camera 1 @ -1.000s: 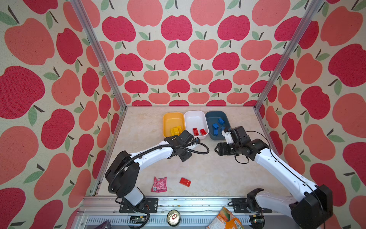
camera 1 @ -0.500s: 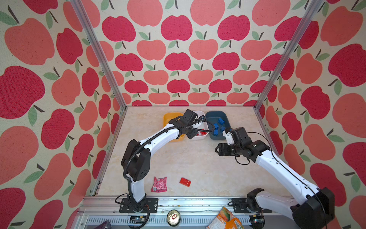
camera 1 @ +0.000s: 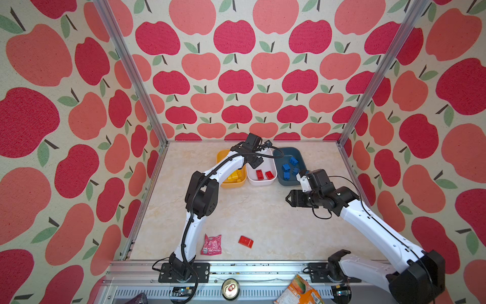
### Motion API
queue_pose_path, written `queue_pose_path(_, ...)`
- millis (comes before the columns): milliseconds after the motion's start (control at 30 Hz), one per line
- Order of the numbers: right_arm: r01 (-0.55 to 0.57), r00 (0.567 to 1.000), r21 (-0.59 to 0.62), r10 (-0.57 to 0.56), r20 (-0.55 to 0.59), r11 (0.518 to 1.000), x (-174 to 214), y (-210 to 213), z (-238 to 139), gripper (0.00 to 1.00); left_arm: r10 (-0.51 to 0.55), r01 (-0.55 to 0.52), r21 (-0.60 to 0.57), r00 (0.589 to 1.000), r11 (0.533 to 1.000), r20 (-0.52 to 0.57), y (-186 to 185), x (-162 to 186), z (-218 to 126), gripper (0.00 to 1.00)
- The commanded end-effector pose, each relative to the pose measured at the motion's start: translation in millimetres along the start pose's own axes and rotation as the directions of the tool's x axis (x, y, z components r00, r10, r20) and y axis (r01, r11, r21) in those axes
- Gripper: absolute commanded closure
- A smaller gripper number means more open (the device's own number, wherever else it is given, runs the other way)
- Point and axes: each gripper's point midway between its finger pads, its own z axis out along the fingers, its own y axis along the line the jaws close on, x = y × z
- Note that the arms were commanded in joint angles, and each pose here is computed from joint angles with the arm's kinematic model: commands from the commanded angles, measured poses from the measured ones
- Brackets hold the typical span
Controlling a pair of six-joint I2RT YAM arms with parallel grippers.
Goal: Sort the legos into containers by color
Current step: 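Carry the red sloped brick into the white bin and open the left gripper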
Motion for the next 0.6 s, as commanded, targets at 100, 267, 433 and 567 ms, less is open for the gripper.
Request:
queue_pose_path(100, -0.021, 1.000, -0.019, 0.021, 0.002, 1.000, -0.4, 2.1, -0.3, 0.29, 0.011, -0.011, -0.016, 1.000, 1.000, 0.002, 11.7, -1.7, 14.0, 0.73)
queue_pose_path(267, -0.024, 1.000, -0.026, 0.024, -0.005, 0.999, -0.7, 3.2, 3.0, 0.29, 0.003, -0.002, -0.039, 1.000, 0.999, 0.017, 16.8, -6.8, 10.0, 0.58)
queue_pose_path(433, -0.023, 1.000, -0.035, 0.023, -0.006, 0.999, -2.5, 5.2, 4.4, 0.29, -0.006, 0.008, -0.041, 0.999, 0.999, 0.042, 16.3, -12.0, 1.9, 0.52)
queue_pose_path(567, -0.022, 1.000, -0.039, 0.021, -0.008, 0.999, -1.7, 6.1, 5.2, 0.29, -0.019, 0.021, -0.042, 0.998, 0.999, 0.061, 14.6, -15.3, -6.0, 0.49)
